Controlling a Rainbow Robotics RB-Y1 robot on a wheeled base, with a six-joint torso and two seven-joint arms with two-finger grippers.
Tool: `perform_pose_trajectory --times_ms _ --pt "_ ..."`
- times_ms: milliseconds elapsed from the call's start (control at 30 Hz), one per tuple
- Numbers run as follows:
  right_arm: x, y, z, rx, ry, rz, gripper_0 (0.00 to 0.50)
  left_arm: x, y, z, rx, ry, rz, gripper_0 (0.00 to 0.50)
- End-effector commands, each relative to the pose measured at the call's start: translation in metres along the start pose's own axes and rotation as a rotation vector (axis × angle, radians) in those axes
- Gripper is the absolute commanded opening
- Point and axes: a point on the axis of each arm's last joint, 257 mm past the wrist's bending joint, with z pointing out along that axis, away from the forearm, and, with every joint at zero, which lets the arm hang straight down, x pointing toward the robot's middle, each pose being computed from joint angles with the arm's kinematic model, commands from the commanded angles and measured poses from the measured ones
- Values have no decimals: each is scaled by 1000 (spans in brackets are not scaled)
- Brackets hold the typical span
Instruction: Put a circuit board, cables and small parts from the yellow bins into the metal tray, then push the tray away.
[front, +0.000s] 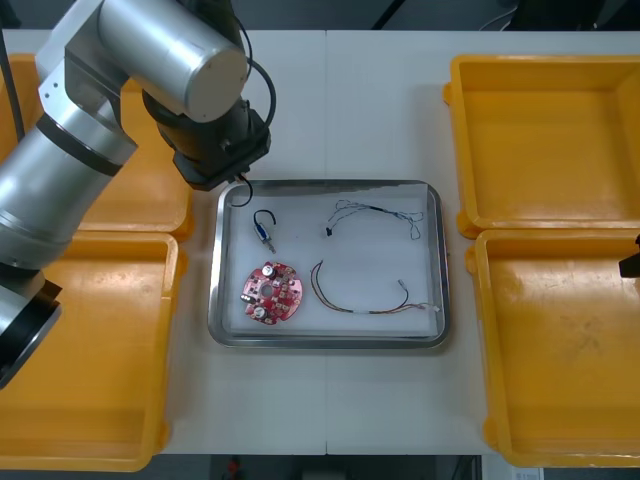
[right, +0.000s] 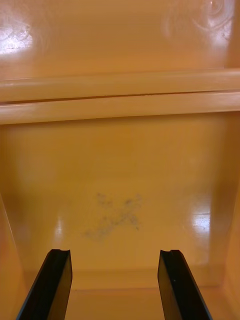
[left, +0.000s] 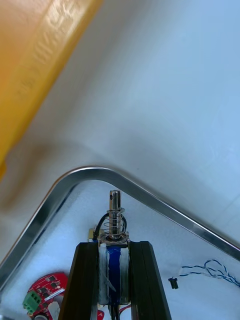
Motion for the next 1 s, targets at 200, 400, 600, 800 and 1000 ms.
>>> perform_pose_trajectory --times_ms 200,400,600,800,1000 --pt "-4 -20 -10 48 -23 43 500 52 -20 17 0 -47 -49 0" --pt "-4 -20 -10 48 -23 43 500 75 -27 26 6 -40 -24 0" --pt "-4 -20 -10 48 -23 43 500 91 -30 37 15 -41 -8 0" --pt "-4 -20 -10 48 -23 43 500 108 -30 55 45 -47 21 0" --pt "-4 -20 -10 48 -23 43 500 114 -28 59 39 -53 33 0"
